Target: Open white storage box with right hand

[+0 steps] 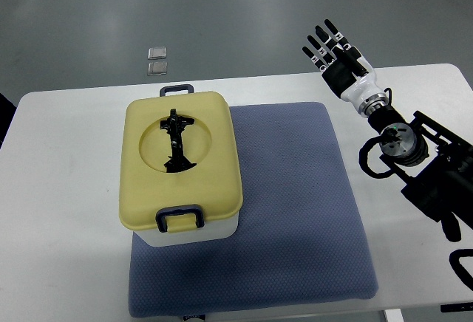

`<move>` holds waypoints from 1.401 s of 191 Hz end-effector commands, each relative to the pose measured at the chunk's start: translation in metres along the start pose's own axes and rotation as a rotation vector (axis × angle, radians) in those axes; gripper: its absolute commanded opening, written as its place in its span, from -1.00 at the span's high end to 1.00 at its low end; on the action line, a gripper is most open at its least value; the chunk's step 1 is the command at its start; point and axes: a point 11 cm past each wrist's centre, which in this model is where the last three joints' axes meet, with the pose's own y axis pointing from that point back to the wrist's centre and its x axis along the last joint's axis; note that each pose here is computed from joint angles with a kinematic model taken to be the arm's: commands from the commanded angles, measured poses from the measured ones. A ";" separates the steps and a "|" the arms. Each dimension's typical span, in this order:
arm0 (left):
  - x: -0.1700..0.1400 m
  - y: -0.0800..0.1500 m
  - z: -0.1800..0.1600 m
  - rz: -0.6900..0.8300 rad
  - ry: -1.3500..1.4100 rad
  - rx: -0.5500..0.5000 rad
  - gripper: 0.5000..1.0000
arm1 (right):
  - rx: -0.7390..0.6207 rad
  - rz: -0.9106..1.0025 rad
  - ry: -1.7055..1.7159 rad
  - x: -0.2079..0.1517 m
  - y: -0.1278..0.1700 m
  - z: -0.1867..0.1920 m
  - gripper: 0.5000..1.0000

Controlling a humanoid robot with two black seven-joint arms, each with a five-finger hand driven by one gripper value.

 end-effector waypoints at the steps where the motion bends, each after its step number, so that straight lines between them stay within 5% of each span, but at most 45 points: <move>1: -0.001 0.000 0.000 -0.003 0.000 0.000 -1.00 | 0.000 0.000 0.000 0.000 0.000 0.000 -0.73; 76: 0.000 0.000 0.001 0.000 0.008 -0.001 -1.00 | -0.045 -0.095 0.214 -0.017 -0.008 -0.009 -0.73; 104: -0.002 0.000 0.000 -0.005 0.006 -0.001 -1.00 | -0.217 -0.274 0.613 -0.045 -0.016 -0.005 -0.73; 160: -0.003 0.000 0.001 -0.009 0.004 -0.002 -1.00 | -0.492 -0.827 1.583 -0.155 -0.027 -0.019 -0.73; 193: -0.003 0.000 0.000 -0.009 0.005 -0.001 -1.00 | -0.449 -1.078 1.971 -0.241 -0.020 -0.005 -0.73; 224: -0.003 0.000 0.000 -0.009 0.005 -0.001 -1.00 | -0.407 -1.242 2.107 -0.294 -0.008 0.017 -0.73; 268: -0.003 0.000 0.001 -0.010 0.007 -0.001 -1.00 | -0.394 -1.371 2.082 -0.311 0.007 0.056 -0.73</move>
